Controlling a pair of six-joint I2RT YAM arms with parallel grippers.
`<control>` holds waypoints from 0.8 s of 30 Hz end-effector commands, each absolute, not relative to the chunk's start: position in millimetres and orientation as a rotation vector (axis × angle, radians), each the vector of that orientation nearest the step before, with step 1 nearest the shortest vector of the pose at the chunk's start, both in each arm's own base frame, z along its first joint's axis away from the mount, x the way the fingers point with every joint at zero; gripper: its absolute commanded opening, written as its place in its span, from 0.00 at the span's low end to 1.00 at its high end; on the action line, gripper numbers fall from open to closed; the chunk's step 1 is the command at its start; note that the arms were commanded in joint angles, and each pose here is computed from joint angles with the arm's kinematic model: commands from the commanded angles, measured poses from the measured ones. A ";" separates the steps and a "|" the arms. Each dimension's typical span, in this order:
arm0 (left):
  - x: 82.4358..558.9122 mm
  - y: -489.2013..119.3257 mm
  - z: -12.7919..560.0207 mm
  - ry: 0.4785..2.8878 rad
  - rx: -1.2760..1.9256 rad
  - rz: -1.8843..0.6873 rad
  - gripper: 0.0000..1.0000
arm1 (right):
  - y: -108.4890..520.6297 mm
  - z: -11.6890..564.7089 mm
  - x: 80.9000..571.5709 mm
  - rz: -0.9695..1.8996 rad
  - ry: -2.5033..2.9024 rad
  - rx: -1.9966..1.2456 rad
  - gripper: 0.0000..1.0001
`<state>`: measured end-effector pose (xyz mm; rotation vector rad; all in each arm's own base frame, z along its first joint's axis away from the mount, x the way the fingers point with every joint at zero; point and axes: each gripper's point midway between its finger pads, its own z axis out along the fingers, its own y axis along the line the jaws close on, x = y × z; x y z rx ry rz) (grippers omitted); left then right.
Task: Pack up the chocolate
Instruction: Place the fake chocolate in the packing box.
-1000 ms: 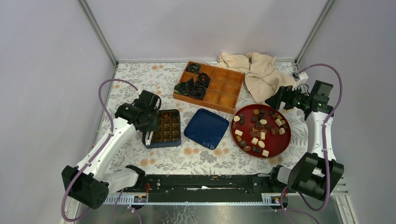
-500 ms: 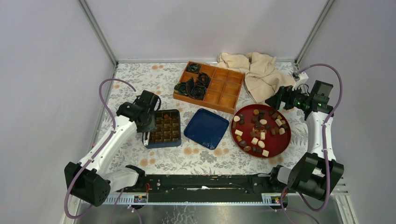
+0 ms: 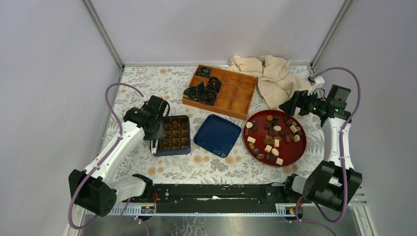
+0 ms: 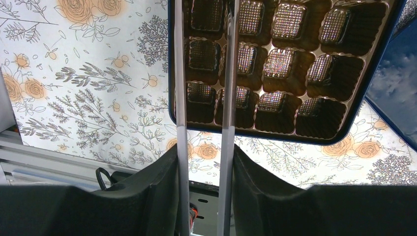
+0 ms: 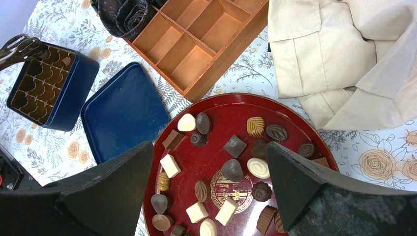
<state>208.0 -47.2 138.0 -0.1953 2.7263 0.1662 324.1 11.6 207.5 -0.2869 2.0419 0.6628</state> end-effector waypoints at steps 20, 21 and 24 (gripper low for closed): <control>228.9 -99.5 205.1 2.451 -0.110 -0.331 0.11 | 24.6 220.0 320.9 0.739 1.965 -0.364 0.93; 231.1 -105.2 209.0 2.428 -0.088 -0.372 0.10 | 26.2 220.9 319.7 0.750 1.956 -0.373 0.92; 238.4 -128.3 223.4 2.330 -0.008 -0.533 0.09 | 31.6 223.5 316.3 0.777 1.925 -0.405 0.93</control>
